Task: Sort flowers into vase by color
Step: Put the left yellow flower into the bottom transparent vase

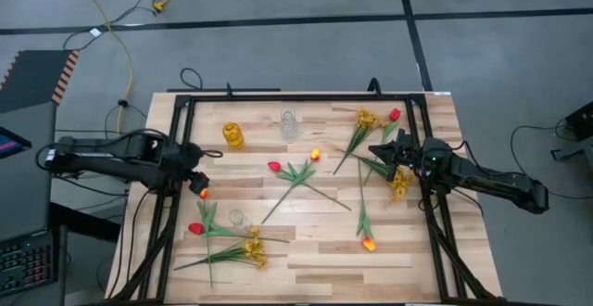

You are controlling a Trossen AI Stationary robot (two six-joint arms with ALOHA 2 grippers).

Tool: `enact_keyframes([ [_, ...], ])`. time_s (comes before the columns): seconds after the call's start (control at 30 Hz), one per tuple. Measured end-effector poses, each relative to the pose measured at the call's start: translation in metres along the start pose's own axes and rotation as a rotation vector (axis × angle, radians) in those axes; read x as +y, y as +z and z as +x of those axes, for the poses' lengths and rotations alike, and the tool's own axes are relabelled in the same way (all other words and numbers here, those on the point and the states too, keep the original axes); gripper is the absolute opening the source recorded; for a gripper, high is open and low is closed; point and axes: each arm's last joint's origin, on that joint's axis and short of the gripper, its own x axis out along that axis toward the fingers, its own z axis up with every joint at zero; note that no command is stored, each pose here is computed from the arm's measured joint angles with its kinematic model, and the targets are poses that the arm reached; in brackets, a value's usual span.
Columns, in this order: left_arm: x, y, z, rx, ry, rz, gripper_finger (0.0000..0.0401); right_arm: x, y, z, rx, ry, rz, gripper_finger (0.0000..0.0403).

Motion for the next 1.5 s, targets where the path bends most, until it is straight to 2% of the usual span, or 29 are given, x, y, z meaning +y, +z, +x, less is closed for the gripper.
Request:
enact_keyframes([
  [0.1, 0.001, 0.0, 0.008, 0.002, 0.031, -0.057, 0.0261, 0.0, 0.0, 0.0, 0.0, 0.0, 0.0, 0.0036],
  [0.37, -0.006, 0.005, 0.018, 0.008, 0.109, -0.12, 0.026, 0.0, 0.0, 0.0, -0.002, 0.0, 0.0, 0.0036],
  [1.07, -0.024, 0.017, 0.067, 0.218, 0.386, -0.098, 0.026, 0.0, 0.0, 0.0, -0.001, 0.0, 0.0, 0.0036],
  [1.5, -0.029, 0.018, 0.088, 0.371, 0.447, -0.167, 0.026, 0.0, 0.0, 0.0, -0.002, 0.0, 0.0, 0.0036],
])
